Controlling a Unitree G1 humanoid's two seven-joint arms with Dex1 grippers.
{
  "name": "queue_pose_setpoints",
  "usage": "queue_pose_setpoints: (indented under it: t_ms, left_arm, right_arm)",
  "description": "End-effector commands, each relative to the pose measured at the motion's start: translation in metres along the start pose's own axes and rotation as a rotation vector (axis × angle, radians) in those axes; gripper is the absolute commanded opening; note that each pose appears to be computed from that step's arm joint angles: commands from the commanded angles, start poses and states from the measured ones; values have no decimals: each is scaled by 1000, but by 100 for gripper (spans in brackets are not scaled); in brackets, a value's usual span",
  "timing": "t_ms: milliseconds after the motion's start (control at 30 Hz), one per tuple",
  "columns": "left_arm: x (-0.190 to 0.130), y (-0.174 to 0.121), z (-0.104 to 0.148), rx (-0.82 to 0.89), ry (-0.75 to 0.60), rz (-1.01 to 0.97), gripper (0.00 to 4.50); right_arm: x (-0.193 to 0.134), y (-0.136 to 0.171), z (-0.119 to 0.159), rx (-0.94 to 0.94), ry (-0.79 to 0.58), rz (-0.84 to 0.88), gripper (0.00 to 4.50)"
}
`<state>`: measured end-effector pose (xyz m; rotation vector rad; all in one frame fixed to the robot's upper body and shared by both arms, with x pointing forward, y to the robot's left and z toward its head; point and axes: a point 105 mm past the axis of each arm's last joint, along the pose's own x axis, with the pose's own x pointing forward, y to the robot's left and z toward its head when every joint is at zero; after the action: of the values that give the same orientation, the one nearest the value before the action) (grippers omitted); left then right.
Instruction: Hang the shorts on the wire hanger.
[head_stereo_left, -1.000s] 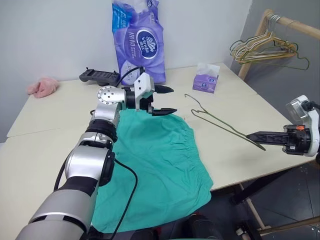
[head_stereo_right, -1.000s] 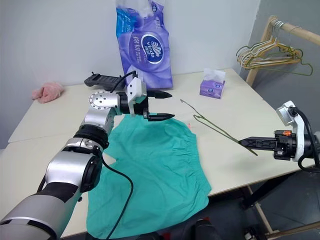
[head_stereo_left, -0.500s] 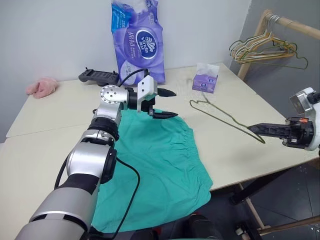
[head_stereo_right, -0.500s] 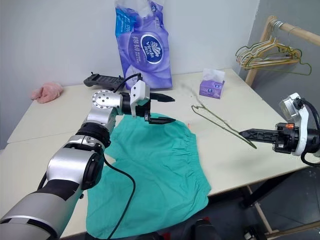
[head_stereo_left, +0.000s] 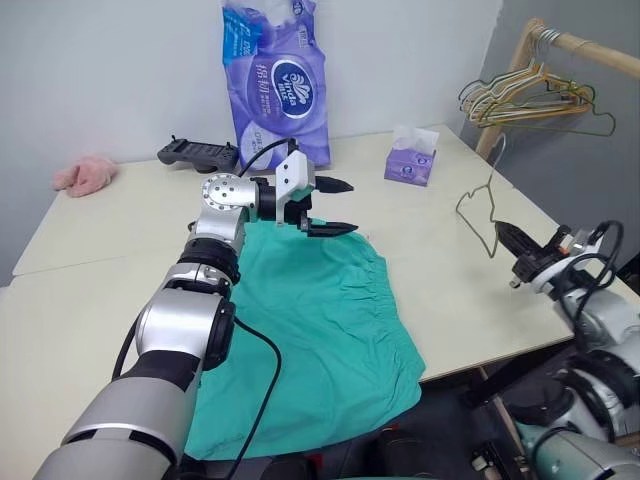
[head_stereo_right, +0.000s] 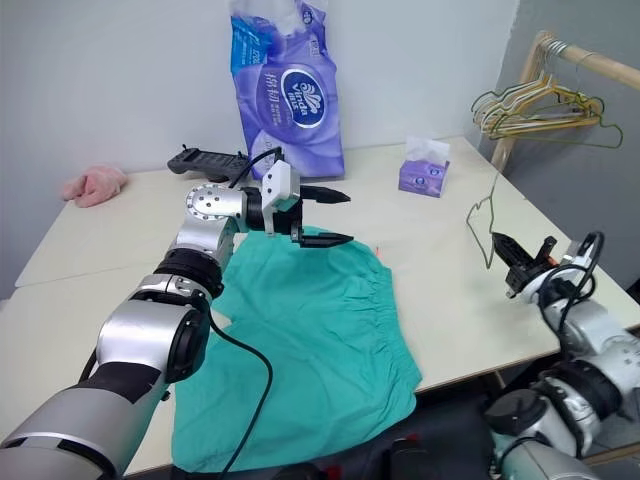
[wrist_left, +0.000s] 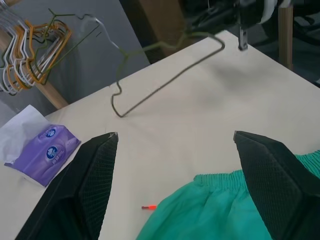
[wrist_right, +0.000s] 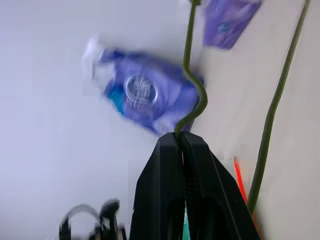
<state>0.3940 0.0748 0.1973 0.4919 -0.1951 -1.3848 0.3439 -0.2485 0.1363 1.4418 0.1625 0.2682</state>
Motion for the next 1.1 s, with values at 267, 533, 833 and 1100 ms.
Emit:
queue_pose_setpoints:
  t_ms: [267,533,833,1100]
  left_arm:
    - [-1,8,20,39,-75,55,395]
    - [0,6,19,36,-80,59,395]
    - [3,6,21,37,-91,63,395]
    - [6,6,21,33,-102,75,395]
  right_arm:
    - [-9,-32,18,123,-292,-234,1]
    - [-36,-63,12,-207,-186,-548,1]
    - [-61,-46,57,-1037,104,-886,1]
    - [-51,-38,64,-1239,351,-882,1]
